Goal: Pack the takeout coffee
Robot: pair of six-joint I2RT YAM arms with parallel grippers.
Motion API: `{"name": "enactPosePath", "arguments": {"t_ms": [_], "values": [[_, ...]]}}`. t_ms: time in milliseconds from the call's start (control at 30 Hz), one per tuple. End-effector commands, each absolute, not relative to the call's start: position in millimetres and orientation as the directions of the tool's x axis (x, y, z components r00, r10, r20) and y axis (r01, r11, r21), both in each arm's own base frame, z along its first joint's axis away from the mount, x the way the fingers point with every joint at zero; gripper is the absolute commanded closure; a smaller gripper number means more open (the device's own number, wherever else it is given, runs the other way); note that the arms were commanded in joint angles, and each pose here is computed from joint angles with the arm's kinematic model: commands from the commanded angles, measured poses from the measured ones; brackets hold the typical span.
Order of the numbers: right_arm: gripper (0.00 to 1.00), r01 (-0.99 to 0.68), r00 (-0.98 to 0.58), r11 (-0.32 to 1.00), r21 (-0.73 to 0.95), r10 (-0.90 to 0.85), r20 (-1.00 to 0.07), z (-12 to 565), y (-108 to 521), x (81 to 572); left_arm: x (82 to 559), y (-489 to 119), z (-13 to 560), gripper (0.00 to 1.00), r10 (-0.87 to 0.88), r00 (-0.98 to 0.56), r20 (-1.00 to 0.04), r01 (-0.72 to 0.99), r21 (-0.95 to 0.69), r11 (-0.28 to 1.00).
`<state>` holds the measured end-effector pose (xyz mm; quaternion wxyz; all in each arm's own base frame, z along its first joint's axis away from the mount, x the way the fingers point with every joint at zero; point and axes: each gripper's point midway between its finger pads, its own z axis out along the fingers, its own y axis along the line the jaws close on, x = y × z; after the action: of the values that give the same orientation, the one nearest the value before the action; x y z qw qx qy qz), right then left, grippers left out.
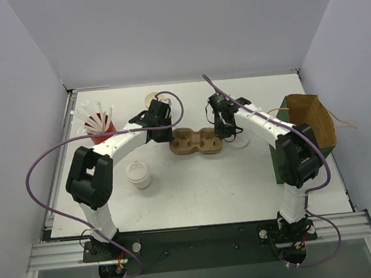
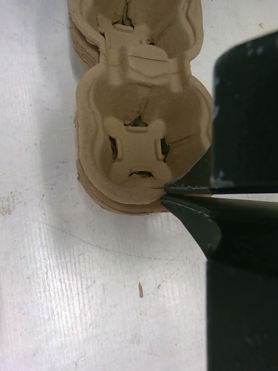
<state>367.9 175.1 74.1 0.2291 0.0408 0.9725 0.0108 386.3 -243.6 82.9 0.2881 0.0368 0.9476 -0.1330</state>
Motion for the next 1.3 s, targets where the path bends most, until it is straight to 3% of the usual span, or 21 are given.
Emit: {"name": "enactPosePath", "arguments": {"t_ms": [0,800,1267], "values": [[1.0,0.078,-0.879,0.995,0.065,0.099,-0.467,93.1,177.9,370.3,397.2,-253.5,102.8,1.0,-0.006,-0.807,-0.59,0.18,-0.256,0.95],[1.0,0.064,-0.819,0.992,0.107,0.113,-0.563,164.0,176.2,360.0,390.0,-259.1,161.9,1.0,-0.023,-0.776,-0.63,0.226,-0.312,0.923],[1.0,0.037,-0.83,0.995,0.097,0.084,-0.551,151.1,187.1,278.6,298.9,-245.6,157.6,1.0,0.006,-0.804,-0.595,0.259,-0.341,0.904]]}}
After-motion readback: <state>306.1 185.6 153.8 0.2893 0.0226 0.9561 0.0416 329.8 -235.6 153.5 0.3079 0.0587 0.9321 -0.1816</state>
